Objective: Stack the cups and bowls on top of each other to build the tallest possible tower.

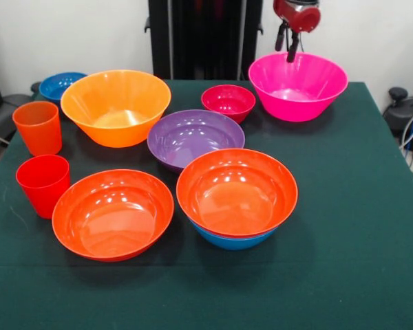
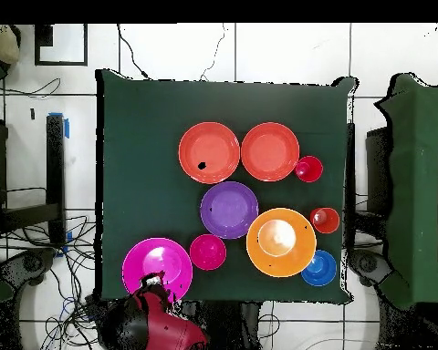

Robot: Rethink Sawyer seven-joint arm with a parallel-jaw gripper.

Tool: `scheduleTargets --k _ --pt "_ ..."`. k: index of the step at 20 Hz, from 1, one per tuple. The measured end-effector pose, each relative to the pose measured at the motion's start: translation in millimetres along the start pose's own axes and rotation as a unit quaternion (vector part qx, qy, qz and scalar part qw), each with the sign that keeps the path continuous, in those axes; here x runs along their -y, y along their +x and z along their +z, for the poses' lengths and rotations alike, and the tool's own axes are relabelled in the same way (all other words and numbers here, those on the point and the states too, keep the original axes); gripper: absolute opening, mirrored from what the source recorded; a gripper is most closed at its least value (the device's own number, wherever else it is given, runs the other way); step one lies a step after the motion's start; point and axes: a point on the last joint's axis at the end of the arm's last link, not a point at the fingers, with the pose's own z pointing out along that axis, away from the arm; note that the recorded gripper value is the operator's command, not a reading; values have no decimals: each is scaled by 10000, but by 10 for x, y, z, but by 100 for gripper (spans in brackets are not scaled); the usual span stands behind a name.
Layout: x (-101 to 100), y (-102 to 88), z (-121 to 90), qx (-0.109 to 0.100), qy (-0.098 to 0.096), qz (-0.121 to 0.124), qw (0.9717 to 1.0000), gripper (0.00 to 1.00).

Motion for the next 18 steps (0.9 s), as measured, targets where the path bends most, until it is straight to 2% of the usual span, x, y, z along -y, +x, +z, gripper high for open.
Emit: scheduleTargets --k 7,8,11,12,18 --pt "60 202 89 140 -188 -359 9991 100" --pt "71 287 113 165 -246 -479 9984 100" --pt "74 377 130 157 -297 -581 9977 100" --pt "85 478 158 123 -310 -656 9973 100" --pt "93 660 243 24 -297 -686 9972 100"
